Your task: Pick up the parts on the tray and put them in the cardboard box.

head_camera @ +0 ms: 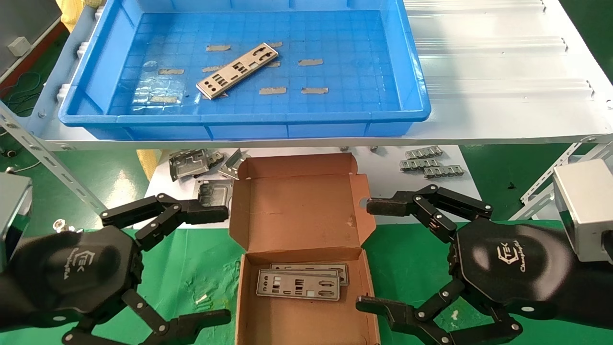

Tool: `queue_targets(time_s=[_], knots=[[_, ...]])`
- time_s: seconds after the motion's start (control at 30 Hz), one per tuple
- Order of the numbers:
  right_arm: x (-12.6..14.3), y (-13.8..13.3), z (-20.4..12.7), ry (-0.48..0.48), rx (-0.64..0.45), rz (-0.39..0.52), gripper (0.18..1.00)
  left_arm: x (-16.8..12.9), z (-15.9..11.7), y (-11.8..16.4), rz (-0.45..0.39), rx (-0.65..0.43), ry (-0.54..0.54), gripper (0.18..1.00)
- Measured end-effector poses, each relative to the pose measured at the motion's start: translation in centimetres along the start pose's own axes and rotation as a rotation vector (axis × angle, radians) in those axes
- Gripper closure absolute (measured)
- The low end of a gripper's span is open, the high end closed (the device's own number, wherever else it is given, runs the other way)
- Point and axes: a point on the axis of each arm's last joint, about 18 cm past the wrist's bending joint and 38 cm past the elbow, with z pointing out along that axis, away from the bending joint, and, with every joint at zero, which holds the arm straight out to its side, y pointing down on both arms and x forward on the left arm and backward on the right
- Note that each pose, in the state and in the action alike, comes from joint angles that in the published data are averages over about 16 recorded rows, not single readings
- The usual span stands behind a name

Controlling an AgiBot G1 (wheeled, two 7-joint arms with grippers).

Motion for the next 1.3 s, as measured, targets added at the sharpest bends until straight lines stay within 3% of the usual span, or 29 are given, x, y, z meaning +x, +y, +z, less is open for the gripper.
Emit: queue_targets(time_s=[1.3], knots=[[0.0, 0.0, 0.0, 0.0, 0.0, 0.0, 0.178, 0.0, 0.0, 0.0, 0.0, 0.0, 0.0, 0.184]])
